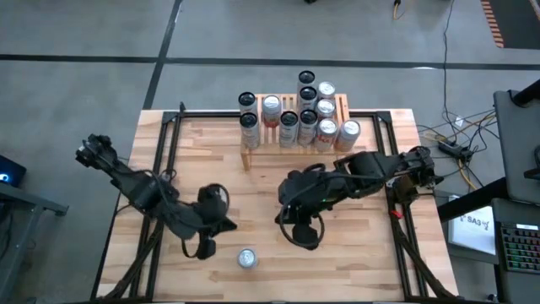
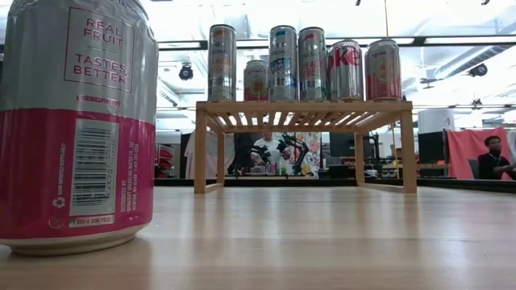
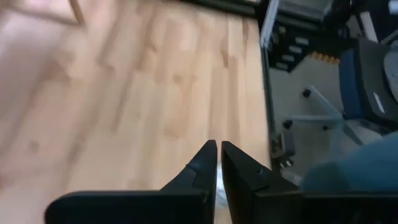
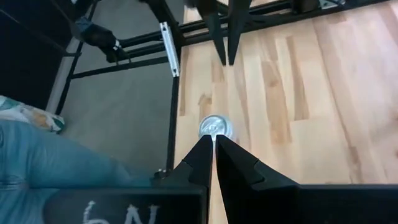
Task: Place canned beverage on shelf
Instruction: Put the pink and white soda can on the shelf aligned with the other pink and white soda cans
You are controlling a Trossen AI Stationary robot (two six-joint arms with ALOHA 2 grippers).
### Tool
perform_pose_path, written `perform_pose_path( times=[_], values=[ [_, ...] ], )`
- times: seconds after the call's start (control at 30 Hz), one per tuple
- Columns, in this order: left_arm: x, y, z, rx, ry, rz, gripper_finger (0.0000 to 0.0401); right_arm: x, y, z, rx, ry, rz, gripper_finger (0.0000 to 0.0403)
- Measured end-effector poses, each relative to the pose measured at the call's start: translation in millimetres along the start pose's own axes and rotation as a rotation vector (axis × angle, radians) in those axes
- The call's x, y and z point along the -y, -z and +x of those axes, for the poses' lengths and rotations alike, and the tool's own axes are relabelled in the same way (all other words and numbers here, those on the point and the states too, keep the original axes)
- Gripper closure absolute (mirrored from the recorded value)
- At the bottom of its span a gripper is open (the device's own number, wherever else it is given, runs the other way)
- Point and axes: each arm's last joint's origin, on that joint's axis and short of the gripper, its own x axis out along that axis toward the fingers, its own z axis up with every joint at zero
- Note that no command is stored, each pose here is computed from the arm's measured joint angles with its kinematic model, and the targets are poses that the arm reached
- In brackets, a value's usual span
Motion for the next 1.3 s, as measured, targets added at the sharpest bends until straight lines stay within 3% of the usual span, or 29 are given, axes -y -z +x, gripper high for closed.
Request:
perform_pose_path(
  times=[0.23, 0.57, 0.8, 1.0, 1.3],
  values=[
    [20.5, 18.5, 42.7, -0.123, -0.024, -0.026, 0.0336, -33.4, 19.6, -20.7, -0.034, -0.065, -0.017, 0.039],
    [33.8, 45.3, 101.8, -0.336, -0.079, -0.031, 0.0154, -80.0, 52.6, -42.1, 0.035, 0.035, -0.109, 0.039],
    [34.5, 53.7, 115.9, -0.375, -0.113, -0.005, 0.0062, -90.2, 60.4, -43.7, 0.049, 0.049, -0.1, 0.039],
    [37.4, 57.3, 122.4, -0.377, -0.111, 0.011, 0.0027, -90.3, 60.5, -43.6, 0.057, 0.061, -0.097, 0.039],
    [43.1, 66.8, 139.4, -0.39, -0.102, 0.077, 0.0021, -88.6, 61.6, -43.3, 0.052, 0.089, -0.107, 0.039]
  ],
)
